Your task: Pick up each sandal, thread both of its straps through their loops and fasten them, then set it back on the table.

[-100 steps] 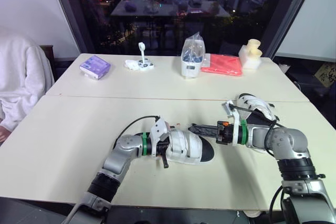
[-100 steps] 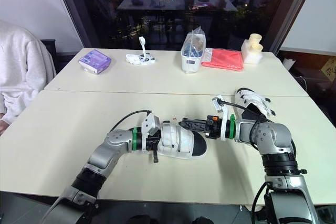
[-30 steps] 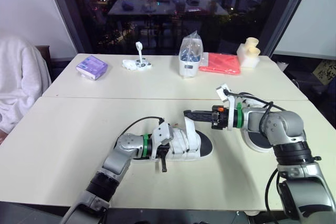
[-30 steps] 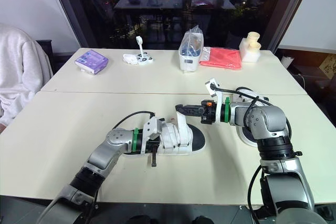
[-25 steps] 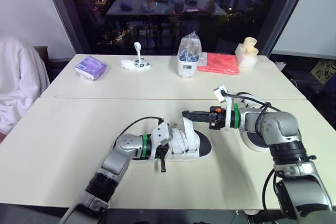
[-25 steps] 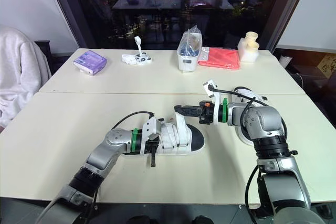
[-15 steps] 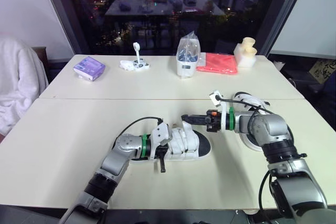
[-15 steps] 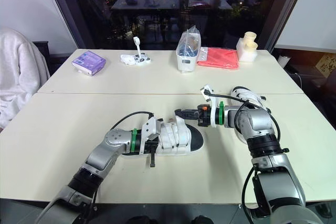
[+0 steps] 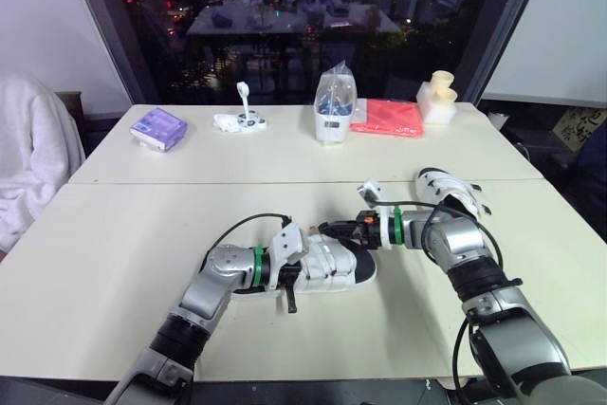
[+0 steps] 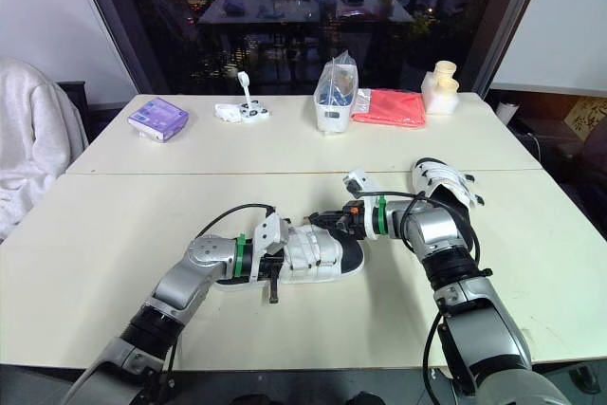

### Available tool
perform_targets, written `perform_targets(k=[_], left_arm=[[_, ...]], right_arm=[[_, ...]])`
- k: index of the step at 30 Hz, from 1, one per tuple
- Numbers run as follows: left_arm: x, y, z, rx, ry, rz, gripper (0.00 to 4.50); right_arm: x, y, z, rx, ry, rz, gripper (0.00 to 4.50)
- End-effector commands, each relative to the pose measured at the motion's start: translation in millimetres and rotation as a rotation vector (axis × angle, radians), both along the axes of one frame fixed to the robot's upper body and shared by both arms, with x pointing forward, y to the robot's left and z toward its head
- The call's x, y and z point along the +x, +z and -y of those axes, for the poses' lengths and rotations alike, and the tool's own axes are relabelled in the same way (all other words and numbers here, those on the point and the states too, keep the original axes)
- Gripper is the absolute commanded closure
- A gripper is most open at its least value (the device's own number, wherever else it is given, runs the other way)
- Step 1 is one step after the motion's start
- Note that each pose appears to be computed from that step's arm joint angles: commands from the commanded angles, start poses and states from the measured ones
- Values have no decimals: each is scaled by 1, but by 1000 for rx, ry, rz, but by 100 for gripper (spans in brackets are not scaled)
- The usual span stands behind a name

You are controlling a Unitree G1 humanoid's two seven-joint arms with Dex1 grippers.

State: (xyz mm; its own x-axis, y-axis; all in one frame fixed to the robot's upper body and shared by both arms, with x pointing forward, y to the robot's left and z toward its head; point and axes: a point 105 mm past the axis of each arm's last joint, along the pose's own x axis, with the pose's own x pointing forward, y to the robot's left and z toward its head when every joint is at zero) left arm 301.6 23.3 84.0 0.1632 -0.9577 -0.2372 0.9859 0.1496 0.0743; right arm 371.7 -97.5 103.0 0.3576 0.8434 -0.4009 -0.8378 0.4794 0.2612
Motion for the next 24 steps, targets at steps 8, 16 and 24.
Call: perform_targets(k=[8, 16, 24], left_arm=[[-23, -31, 7, 62, -73, -109, 450], [-22, -31, 6, 47, -53, -115, 450], [-17, -25, 4, 1, 10, -105, 450]], right_arm=[[9, -38, -7, -221, 18, 67, 20], [33, -21, -8, -321, -4, 272, 20], [44, 69, 24, -131, -173, 429, 20]])
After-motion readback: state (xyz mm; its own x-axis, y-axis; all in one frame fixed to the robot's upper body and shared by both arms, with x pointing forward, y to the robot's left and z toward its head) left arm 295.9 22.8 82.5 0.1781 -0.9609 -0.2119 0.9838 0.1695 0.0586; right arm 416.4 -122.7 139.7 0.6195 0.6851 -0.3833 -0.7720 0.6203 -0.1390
